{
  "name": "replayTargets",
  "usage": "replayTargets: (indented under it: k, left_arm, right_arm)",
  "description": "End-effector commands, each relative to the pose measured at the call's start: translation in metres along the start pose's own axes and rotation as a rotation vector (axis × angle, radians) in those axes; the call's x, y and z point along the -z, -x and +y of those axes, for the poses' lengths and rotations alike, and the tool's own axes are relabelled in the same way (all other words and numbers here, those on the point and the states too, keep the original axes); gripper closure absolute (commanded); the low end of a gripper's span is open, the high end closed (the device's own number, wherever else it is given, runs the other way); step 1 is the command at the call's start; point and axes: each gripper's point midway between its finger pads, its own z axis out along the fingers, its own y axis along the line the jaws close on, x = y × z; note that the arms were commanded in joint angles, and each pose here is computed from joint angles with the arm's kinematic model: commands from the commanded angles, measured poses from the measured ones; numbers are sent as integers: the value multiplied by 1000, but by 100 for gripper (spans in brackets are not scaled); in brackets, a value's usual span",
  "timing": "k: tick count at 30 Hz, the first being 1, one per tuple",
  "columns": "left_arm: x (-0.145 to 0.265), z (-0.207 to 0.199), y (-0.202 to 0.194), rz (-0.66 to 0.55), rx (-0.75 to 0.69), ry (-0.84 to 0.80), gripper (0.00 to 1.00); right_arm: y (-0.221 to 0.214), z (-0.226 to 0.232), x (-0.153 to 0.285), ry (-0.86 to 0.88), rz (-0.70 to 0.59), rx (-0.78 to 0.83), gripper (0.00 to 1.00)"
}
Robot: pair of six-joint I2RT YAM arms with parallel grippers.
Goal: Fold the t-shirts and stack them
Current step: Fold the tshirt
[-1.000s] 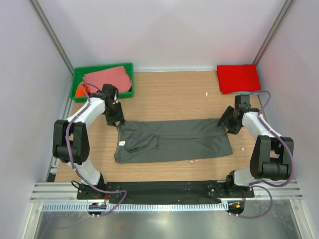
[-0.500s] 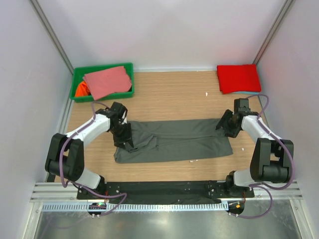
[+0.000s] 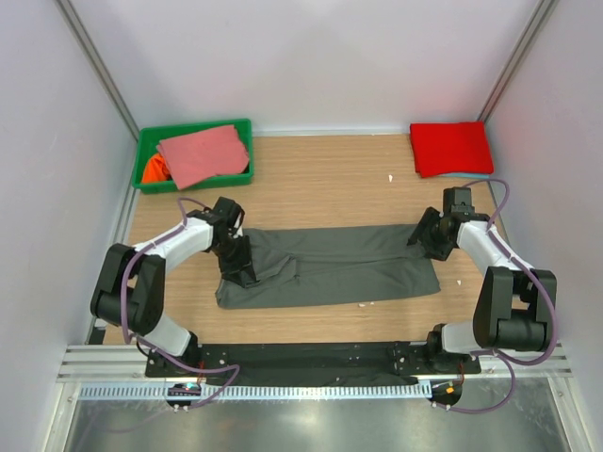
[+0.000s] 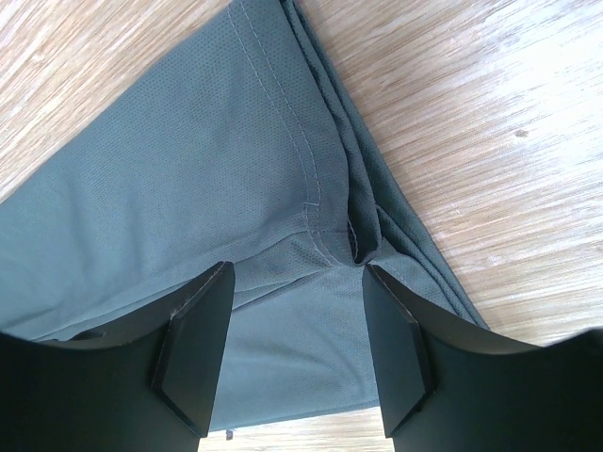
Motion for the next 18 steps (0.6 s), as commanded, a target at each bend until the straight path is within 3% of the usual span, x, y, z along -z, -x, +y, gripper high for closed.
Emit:
replayTargets:
  k: [1, 11, 18]
  left_arm:
    - [-2, -5, 5, -13, -4, -17, 57]
    - [-16, 8, -3, 23, -4, 25, 60]
    - [-11, 0, 8, -16, -25, 5, 85]
  right_arm:
    - [8, 5, 6, 28, -46, 21, 37]
    - [5, 2, 4, 20, -38, 21, 37]
    - [0, -1, 4, 8, -29, 10, 37]
